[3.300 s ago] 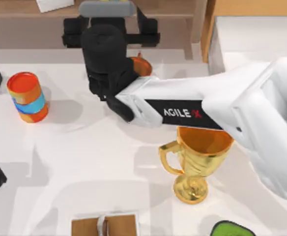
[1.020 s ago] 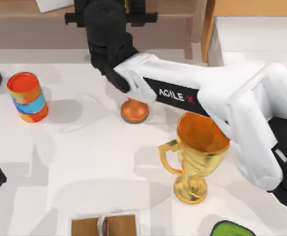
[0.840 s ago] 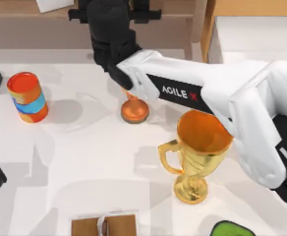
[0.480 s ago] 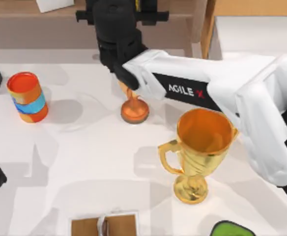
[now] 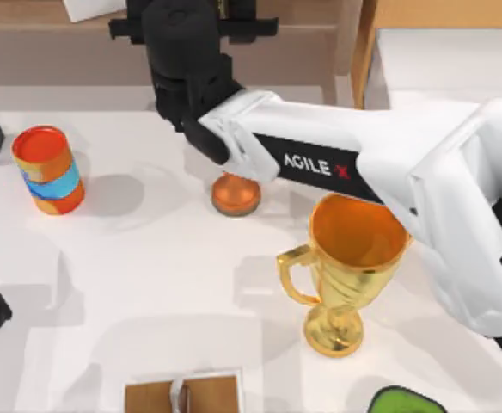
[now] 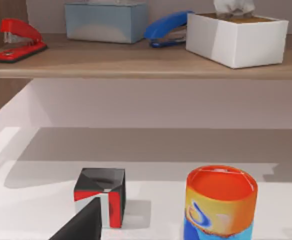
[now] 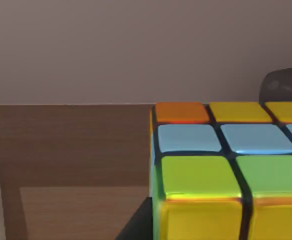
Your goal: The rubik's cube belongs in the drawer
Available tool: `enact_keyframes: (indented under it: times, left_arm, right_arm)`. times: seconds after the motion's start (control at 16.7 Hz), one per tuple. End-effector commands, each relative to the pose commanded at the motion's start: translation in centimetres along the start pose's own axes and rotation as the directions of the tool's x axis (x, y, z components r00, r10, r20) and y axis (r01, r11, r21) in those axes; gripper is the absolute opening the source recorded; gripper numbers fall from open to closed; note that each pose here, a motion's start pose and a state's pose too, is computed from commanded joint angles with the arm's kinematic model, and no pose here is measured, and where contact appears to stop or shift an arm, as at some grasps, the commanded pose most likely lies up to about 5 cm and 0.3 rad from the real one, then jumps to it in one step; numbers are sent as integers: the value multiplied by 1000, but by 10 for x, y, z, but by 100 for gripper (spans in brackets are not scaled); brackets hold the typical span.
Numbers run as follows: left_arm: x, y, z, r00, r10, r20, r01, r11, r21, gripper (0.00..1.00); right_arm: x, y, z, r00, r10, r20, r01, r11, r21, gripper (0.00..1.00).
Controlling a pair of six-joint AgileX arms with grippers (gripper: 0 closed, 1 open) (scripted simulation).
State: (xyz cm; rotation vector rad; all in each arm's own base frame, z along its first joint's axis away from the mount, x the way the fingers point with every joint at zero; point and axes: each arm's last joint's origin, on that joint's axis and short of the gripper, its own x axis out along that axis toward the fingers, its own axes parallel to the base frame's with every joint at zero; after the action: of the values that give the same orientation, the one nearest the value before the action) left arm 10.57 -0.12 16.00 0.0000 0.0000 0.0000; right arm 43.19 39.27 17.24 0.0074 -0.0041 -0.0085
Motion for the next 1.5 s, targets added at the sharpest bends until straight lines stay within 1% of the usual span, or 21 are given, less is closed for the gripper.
enact_keyframes:
  times: [0.12,0.24,0.42,0.54,0.66,0.72,0.84,0.9,1.02,1.2,1.38,1.5]
  left_arm:
    - [0,0,0,1000,0,0,0,1000,0,100]
    - [0,0,0,1000,0,0,0,1000,0,100]
    - [0,0,0,1000,0,0,0,1000,0,100]
    - [0,0,0,1000,0,0,0,1000,0,100]
    - [0,0,0,1000,0,0,0,1000,0,100]
    - [0,0,0,1000,0,0,0,1000,0,100]
    - [0,0,0,1000,0,0,0,1000,0,100]
    - [0,0,0,1000,0,0,0,1000,0,100]
    - [0,0,0,1000,0,0,0,1000,0,100]
    - [0,0,0,1000,0,0,0,1000,0,100]
    - [0,0,0,1000,0,0,0,1000,0,100]
    - [0,0,0,1000,0,0,0,1000,0,100]
  right_arm:
    - [2,0,4,1000,16,-8,-16,1000,-3,0]
    - [6,-1,13,998,57,-29,-57,998,-7,0]
    - [12,-3,32,982,156,-106,-158,987,-16,0]
    - [14,-6,47,954,230,-193,-237,971,-15,0]
    - [11,-12,64,903,301,-308,-317,948,-3,0]
    - [8,-15,73,867,330,-374,-353,936,8,0]
    - [-1,-25,87,775,367,-515,-409,912,34,0]
    - [-5,-32,93,721,373,-584,-427,903,50,0]
    - [-13,-50,100,605,360,-710,-439,895,80,0]
    - [-18,-90,115,454,301,-839,-403,909,109,0]
    - [-12,-144,123,334,211,-919,-318,943,101,0]
    - [-3,-187,125,278,146,-949,-241,967,78,0]
